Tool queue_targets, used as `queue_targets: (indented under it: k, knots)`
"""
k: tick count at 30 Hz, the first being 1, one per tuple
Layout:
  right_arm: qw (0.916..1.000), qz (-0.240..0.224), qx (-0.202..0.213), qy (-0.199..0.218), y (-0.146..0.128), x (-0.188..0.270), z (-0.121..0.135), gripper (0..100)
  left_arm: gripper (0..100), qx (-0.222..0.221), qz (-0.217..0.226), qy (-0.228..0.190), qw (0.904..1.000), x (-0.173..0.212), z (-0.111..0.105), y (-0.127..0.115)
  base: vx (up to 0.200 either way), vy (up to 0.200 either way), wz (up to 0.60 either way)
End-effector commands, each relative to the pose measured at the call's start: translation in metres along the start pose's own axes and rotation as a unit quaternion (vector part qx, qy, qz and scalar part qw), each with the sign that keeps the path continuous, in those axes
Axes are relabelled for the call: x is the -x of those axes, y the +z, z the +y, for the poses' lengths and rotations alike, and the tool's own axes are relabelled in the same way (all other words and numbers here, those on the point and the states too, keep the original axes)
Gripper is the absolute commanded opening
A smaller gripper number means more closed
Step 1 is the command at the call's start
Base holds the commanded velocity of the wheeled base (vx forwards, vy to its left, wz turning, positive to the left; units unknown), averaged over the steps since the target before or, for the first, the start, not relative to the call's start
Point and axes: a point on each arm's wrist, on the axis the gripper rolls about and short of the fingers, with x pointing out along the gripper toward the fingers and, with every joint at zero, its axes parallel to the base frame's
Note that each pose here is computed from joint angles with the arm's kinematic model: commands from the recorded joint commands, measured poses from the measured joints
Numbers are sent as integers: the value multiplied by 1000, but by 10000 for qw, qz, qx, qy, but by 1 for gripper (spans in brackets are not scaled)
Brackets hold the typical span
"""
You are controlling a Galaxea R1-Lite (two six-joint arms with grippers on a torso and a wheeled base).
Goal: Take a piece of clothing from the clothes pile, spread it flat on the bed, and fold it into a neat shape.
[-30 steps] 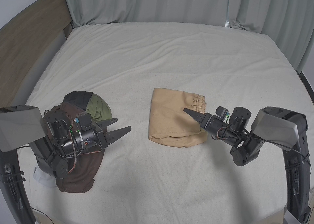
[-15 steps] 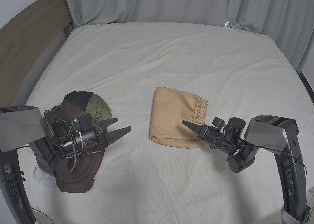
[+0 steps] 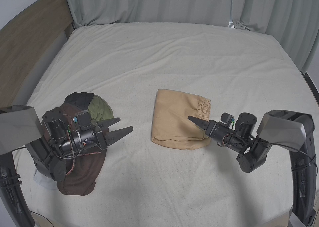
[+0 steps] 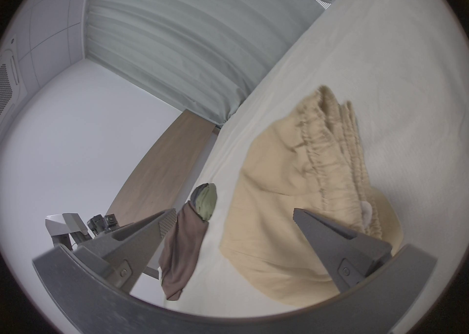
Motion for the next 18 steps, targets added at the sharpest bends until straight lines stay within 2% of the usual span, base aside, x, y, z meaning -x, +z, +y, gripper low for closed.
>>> queue_targets:
  k: [1,3,4,7,9,10,11,14,18]
  knots:
    - [9959,-395,694,414,46,47,84,100,100,-162,-216,-529,9982,16,-33,34,0,0,0]
    - [9942,-389,933,380,48,58,92,100,100,-219,-258,-566,9978,18,-36,38,0,0,0]
    - [9909,-356,1266,291,50,74,101,100,100,-326,-335,-639,9969,19,-44,45,0,0,0]
    - [9820,-389,1846,-47,52,102,117,100,100,-471,-422,-884,9941,23,-68,54,0,0,0]
    - [9731,-527,2204,-407,55,115,122,100,100,-475,-373,-1075,9924,23,-83,52,0,0,0]
    - [9584,-705,2660,-759,56,129,131,100,100,-543,-335,-1321,9892,25,-103,50,0,0,0]
    - [9527,-772,2811,-858,56,135,134,100,100,-589,-340,-1407,9877,27,-111,50,0,0,0]
    - [9365,-974,3229,-960,54,168,158,100,100,-747,-411,-1753,9808,36,-141,52,0,0,0]
    - [9227,-1372,3445,-1055,55,215,186,100,100,-899,-662,-2011,9732,58,-175,57,0,0,0]
